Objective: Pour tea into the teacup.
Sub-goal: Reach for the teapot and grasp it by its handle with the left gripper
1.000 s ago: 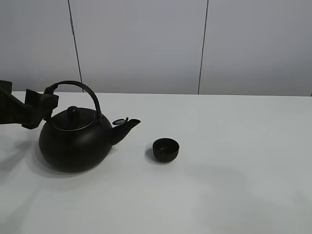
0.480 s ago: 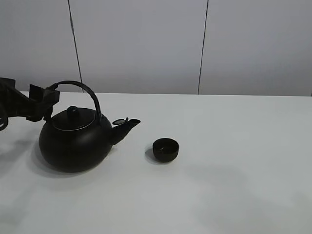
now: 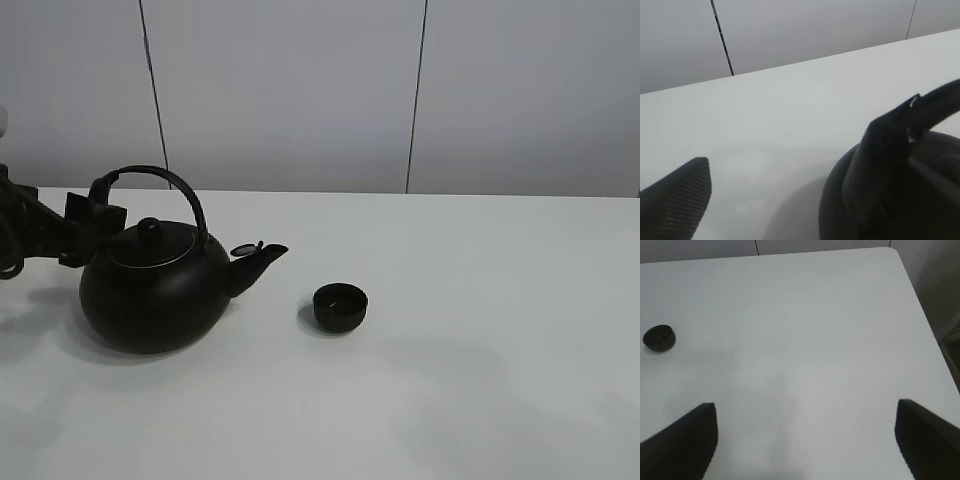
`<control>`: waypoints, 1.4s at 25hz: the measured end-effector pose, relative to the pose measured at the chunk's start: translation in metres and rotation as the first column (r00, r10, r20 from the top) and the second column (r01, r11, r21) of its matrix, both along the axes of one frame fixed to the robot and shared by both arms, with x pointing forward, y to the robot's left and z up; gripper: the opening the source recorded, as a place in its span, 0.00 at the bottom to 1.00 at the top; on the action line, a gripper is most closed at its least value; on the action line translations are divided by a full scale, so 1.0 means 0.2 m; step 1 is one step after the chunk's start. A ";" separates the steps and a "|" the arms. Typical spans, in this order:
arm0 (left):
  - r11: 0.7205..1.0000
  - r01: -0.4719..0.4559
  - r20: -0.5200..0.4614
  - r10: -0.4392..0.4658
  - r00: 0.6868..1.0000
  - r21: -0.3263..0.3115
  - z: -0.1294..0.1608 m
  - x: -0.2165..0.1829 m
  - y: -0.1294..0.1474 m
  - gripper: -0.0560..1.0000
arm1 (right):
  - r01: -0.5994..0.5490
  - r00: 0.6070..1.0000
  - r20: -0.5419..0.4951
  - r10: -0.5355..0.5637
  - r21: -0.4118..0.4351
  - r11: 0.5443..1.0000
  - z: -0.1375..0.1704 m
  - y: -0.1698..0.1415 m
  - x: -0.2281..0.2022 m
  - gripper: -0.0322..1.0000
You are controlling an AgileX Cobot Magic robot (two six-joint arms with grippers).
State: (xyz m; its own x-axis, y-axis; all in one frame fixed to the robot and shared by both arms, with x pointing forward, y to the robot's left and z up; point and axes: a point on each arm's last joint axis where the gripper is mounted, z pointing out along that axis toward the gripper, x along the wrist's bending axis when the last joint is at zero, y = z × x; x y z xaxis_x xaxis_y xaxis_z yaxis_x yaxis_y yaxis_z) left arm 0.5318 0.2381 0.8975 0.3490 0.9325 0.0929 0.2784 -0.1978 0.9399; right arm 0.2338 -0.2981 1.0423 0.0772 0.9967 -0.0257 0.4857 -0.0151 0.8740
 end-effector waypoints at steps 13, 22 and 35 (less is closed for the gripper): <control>0.999 -0.001 0.019 0.001 1.000 -0.038 -0.03 0.03 -0.01 0.71 | 0.000 1.000 0.001 0.000 0.000 1.000 0.00 0.00 0.00 0.67; 0.998 0.044 0.052 -0.042 0.998 -0.038 -0.02 0.03 -0.03 0.49 | 0.000 1.000 0.001 0.000 0.000 1.000 0.00 0.00 0.00 0.67; 0.990 0.138 0.079 -0.137 0.987 -0.010 -0.02 0.02 -0.06 0.17 | 0.000 1.000 0.001 0.000 0.000 1.000 0.00 0.00 0.00 0.67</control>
State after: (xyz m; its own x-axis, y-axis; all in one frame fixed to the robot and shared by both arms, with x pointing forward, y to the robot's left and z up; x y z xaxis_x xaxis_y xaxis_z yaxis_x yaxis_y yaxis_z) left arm 0.5351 0.2256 0.8944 0.4660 0.8778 0.1106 0.1757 -0.2144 0.9608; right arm 0.2339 -0.2981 1.0424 0.0773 0.9967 -0.0257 0.4848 -0.0150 0.8745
